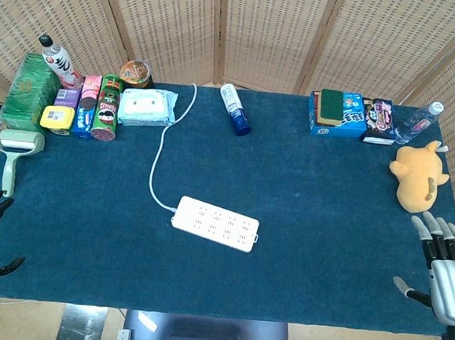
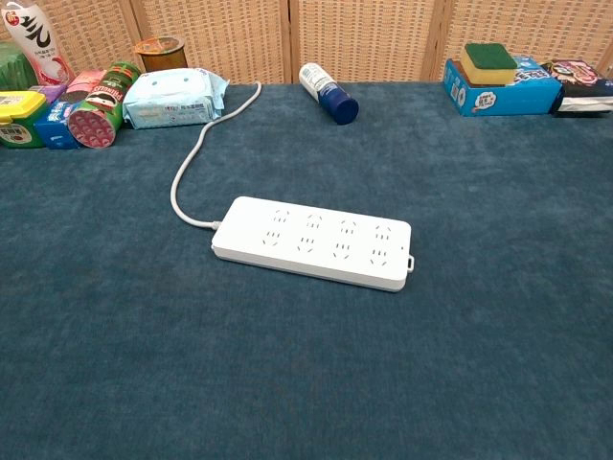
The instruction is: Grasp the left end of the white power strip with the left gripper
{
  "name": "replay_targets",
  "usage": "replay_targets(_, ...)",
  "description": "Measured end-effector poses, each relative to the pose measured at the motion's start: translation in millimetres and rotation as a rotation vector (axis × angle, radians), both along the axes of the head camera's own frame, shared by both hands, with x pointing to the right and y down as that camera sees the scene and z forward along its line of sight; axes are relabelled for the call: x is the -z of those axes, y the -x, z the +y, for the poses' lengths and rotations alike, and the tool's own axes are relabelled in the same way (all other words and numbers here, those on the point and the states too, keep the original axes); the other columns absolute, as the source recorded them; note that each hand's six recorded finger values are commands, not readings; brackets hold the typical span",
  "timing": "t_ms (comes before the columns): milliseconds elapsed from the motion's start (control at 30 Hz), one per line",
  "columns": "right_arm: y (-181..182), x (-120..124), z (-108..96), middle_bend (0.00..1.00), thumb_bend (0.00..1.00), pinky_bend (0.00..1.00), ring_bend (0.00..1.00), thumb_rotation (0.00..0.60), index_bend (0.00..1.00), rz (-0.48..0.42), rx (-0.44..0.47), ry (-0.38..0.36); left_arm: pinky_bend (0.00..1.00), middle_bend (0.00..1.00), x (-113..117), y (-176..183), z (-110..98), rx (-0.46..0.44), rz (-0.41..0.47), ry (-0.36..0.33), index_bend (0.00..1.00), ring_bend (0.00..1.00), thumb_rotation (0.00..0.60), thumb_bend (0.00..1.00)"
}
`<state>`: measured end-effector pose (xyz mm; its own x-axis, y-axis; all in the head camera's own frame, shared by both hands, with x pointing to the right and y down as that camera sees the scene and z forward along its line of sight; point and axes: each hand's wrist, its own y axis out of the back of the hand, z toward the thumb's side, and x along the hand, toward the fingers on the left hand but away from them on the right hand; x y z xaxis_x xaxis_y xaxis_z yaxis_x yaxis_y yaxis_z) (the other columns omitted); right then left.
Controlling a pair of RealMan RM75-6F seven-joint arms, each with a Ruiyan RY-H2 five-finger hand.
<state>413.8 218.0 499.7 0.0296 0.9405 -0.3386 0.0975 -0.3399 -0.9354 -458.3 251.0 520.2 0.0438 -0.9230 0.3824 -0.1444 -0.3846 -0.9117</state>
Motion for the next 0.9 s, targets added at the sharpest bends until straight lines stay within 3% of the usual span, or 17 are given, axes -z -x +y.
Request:
replay_targets(333, 0.8, -0.7, -0.3, 0.02, 0.00, 0.00, 0.01, 0.600, 0.07, -0.009, -0.002, 0.008, 0.00, 0.00, 1.4, -2.4, -2.2, -0.005, 0.017, -0.014, 0.00, 0.00, 0.600, 0.00)
replay_targets(400, 0.1, -0.8, -0.7, 0.02, 0.00, 0.00, 0.01, 0.600, 0.07, -0.007, -0.004, 0.007, 0.04, 0.09, 3.4, -3.4, -4.7, -0.006, 0.027, -0.041, 0.00, 0.04, 0.600, 0.01)
replay_targets(467, -0.5, -1.0, -0.6, 0.02, 0.00, 0.00, 0.01, 0.600, 0.07, -0.009, -0.007, 0.009, 0.22, 0.35, 4.2, -4.6, -7.6, -0.004, 0.043, -0.066, 0.00, 0.24, 0.600, 0.05)
replay_targets(533, -1.0, -0.7, -0.4, 0.02, 0.00, 0.00, 0.01, 0.600, 0.07, -0.011, -0.009, 0.009, 0.56, 0.72, 3.7, -6.2, -10.4, 0.001, 0.066, -0.080, 0.00, 0.62, 0.600, 0.10)
replay_targets(600, -1.4, -0.1, -0.4, 0.02, 0.00, 0.00, 0.01, 0.600, 0.07, -0.015, -0.011, 0.007, 0.78, 0.91, 1.9, -8.1, -14.1, 0.001, 0.095, -0.091, 0.00, 0.84, 0.600, 0.15)
replay_targets(633, -1.6, 0.2, -0.5, 0.02, 0.00, 0.00, 0.01, 0.600, 0.07, -0.016, -0.012, 0.007, 0.88, 0.96, 0.8, -8.6, -15.8, -0.001, 0.104, -0.097, 0.00, 0.92, 0.600, 0.18)
replay_targets(700, -2.0, 0.9, -0.4, 0.02, 0.00, 0.00, 0.01, 0.600, 0.07, -0.018, -0.014, 0.005, 0.98, 1.00, -2.2, -10.7, -19.5, -0.008, 0.119, -0.114, 0.00, 0.99, 0.600, 0.25)
replay_targets(900, -1.4, 2.9, -0.5, 0.02, 0.00, 0.00, 0.01, 0.600, 0.06, -0.034, -0.020, 0.002, 1.00, 1.00, -15.2, -22.8, -25.3, -0.049, 0.185, -0.113, 0.05, 1.00, 0.600, 0.46)
